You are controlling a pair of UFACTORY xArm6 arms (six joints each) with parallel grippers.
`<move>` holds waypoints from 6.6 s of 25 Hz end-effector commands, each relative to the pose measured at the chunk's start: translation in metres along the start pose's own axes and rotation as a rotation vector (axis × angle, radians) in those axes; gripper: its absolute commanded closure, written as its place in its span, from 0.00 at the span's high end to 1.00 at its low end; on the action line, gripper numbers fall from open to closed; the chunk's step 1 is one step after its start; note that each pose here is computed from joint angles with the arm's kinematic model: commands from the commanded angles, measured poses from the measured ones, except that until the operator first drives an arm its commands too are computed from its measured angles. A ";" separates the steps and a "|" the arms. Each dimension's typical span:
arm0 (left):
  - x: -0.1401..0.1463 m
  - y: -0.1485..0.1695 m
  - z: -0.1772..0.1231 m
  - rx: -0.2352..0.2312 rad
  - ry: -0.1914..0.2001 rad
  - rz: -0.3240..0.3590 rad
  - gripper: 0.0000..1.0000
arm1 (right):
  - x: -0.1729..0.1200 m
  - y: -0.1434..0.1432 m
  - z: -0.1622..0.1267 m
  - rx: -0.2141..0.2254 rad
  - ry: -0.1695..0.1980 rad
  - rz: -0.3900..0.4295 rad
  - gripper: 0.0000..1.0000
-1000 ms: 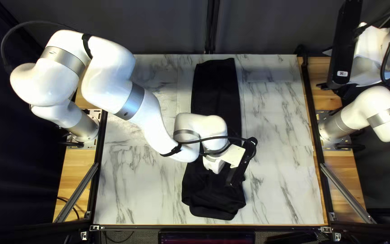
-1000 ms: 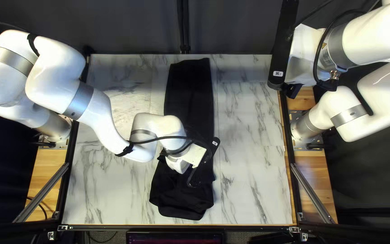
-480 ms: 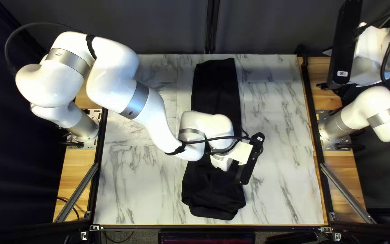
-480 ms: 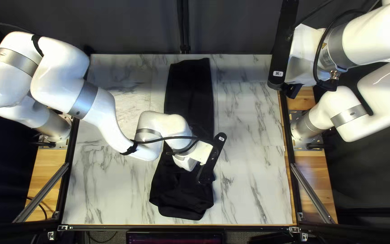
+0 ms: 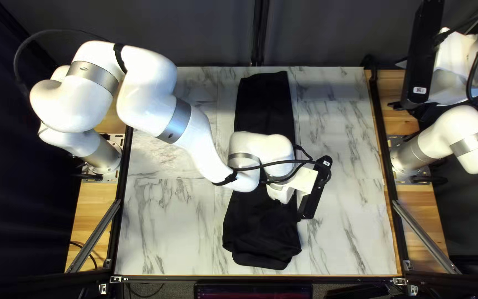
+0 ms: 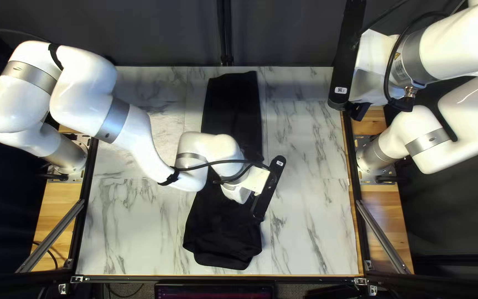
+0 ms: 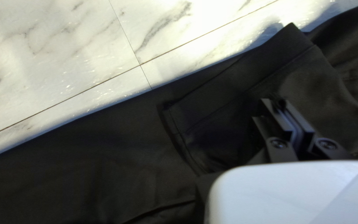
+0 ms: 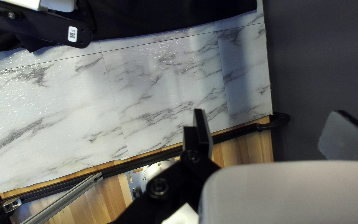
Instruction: Fold t-shirt
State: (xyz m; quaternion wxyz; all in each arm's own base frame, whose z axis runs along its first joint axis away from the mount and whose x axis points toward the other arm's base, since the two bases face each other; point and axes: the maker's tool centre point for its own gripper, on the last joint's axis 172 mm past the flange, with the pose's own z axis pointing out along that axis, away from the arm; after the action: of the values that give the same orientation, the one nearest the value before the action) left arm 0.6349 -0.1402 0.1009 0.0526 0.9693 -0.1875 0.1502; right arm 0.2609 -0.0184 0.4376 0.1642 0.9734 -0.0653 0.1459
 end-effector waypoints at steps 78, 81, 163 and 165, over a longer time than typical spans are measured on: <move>-0.101 0.068 -0.018 0.431 0.013 -0.440 1.00 | 0.000 0.000 0.000 0.000 0.000 0.000 1.00; -0.100 0.071 -0.018 0.511 -0.003 -0.493 1.00 | 0.000 0.000 0.000 0.000 0.000 0.000 1.00; -0.126 0.042 0.022 0.494 -0.158 -0.832 1.00 | 0.000 0.000 0.000 0.000 0.000 0.000 1.00; -0.126 0.045 0.022 0.488 -0.159 -0.835 1.00 | 0.000 0.000 0.000 0.000 0.000 0.000 1.00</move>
State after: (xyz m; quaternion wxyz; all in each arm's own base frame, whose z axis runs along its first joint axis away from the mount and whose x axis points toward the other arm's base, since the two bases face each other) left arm 0.5128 -0.1388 0.0429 -0.1375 0.9540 0.2530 0.0831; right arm 0.2609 -0.0184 0.4376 0.1642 0.9734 -0.0652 0.1460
